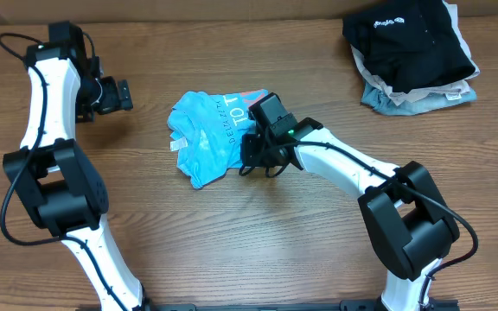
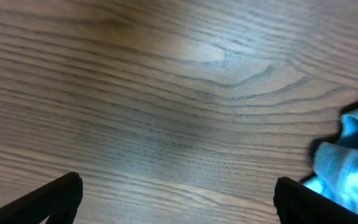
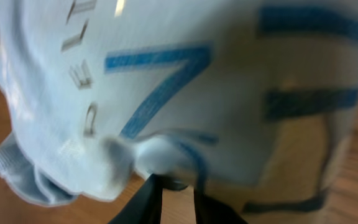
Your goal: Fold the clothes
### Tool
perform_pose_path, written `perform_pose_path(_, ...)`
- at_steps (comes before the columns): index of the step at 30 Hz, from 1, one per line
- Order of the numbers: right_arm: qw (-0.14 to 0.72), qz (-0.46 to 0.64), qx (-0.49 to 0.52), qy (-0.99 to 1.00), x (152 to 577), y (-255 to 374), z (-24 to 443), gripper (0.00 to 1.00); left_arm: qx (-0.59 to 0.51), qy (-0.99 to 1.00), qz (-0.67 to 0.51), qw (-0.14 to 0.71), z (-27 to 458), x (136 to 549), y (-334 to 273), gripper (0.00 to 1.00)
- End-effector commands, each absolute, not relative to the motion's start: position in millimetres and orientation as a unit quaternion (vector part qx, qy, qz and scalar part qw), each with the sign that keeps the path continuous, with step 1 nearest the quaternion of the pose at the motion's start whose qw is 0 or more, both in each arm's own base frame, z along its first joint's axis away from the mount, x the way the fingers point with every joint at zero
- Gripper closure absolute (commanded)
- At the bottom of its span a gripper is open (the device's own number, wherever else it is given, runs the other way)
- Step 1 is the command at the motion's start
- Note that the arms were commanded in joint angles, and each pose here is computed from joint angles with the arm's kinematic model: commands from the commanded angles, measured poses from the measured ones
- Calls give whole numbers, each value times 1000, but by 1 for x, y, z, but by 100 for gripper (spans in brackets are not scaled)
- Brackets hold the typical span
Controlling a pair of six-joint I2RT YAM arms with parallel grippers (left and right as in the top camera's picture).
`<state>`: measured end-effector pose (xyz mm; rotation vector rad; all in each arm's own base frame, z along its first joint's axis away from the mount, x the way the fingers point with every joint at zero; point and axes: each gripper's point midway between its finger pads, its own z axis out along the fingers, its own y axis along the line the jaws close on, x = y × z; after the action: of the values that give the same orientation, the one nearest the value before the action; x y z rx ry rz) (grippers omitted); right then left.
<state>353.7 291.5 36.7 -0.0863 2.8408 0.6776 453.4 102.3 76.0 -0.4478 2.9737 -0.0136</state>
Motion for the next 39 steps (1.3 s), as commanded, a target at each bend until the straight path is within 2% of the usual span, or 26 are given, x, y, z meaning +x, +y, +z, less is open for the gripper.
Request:
perform_pose_path(1, 130, 200, 15, 971, 372, 266, 29, 79, -140, 989, -13, 48, 61, 451, 96, 0)
perform_pose_path(8, 122, 193, 80, 970, 402, 215, 10, 79, -140, 989, -14, 38, 54, 450, 96, 0)
perform_pose_path(12, 101, 223, 79, 966, 407, 201, 4, 79, -140, 989, -14, 38, 54, 449, 96, 0)
perform_pose_path(16, 95, 221, 95, 966, 412, 182, -5, 74, -139, 989, -19, 35, 54, 448, 94, 0)
perform_pose_path(18, 97, 227, 86, 965, 415, 177, -4, 63, -139, 989, -24, 33, 54, 448, 92, 0)
perform_pose_path(20, 95, 274, 37, 956, 415, 187, 7, 38, -139, 989, -26, 31, 54, 447, 91, 0)
perform_pose_path(22, 85, 320, 11, 944, 410, 200, 17, 19, -139, 989, -26, 30, 54, 446, 91, 0)
perform_pose_path(24, 71, 343, 13, 937, 405, 207, 21, 12, -139, 989, -27, 29, 54, 446, 90, 0)
perform_pose_path(26, 53, 344, 32, 937, 399, 213, 19, 12, -139, 989, -34, 28, 54, 446, 88, 0)
perform_pose_path(28, 43, 345, 37, 937, 394, 220, 19, 18, -139, 989, -38, 27, 54, 445, 86, 0)
perform_pose_path(30, 37, 344, 31, 938, 389, 229, 18, 34, -139, 989, -37, 26, 54, 445, 86, 0)
perform_pose_path(32, 36, 338, 21, 940, 384, 236, 16, 57, -139, 989, -37, 25, 54, 444, 86, 0)
perform_pose_path(34, 41, 320, 14, 946, 382, 240, 13, 67, -139, 989, -38, 24, 54, 443, 86, 0)
perform_pose_path(39, 59, 273, 35, 960, 389, 227, 4, 87, -139, 989, -38, 21, 54, 442, 86, 0)
